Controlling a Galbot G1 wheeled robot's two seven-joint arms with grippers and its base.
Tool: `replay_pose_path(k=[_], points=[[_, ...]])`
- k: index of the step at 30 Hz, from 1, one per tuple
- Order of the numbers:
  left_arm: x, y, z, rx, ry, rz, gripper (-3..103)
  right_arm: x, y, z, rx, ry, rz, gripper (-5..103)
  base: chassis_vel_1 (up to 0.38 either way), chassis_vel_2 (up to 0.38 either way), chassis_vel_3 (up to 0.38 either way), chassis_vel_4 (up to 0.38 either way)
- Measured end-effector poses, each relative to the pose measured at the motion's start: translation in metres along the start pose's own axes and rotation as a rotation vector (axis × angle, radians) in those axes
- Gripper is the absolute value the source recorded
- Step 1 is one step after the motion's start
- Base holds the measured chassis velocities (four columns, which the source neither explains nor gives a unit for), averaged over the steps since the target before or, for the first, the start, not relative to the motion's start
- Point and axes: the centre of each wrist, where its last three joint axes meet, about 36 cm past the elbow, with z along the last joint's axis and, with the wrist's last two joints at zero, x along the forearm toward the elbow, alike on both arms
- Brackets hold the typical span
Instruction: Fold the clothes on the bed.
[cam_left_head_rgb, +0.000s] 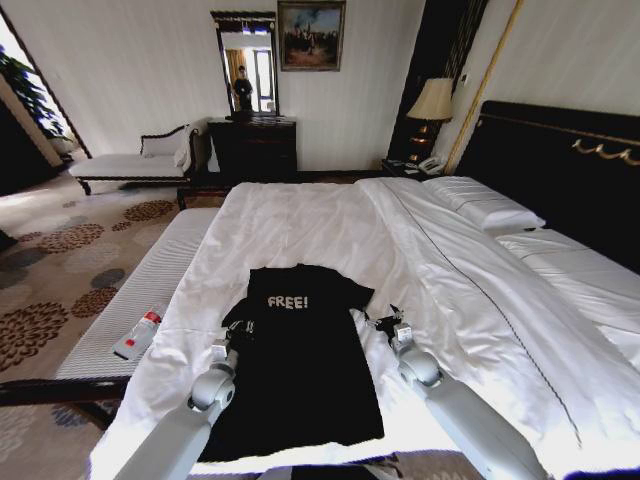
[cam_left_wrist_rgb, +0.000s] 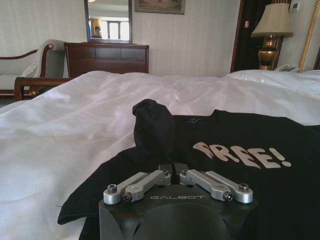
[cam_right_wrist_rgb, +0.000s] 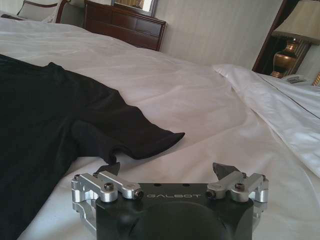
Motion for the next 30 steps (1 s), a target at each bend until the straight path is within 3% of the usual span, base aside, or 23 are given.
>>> replay_pose_path(k=[12,19,22,30], points=[[-0.002,0.011,-0.015,0.017,-0.026,-0.015,0,0.001,0.0,0.0,-0.002,0.0,0.0,100,0.0,0.0,0.0,0.0],[-0.007,0.038,-0.057,0.041,-0.099,-0.046,0,0.001,0.001,0.002,-0.002,0.002,-0.001,100,0.0,0.0,0.0,0.0],[-0.014,0.057,-0.078,0.058,-0.12,-0.105,0,0.001,0.002,0.001,-0.006,0.0,-0.002,100,0.0,0.0,0.0,0.0],[-0.027,0.087,-0.101,0.139,-0.111,-0.198,0,0.004,0.004,-0.002,-0.013,-0.01,-0.01,100,0.0,0.0,0.0,0.0]])
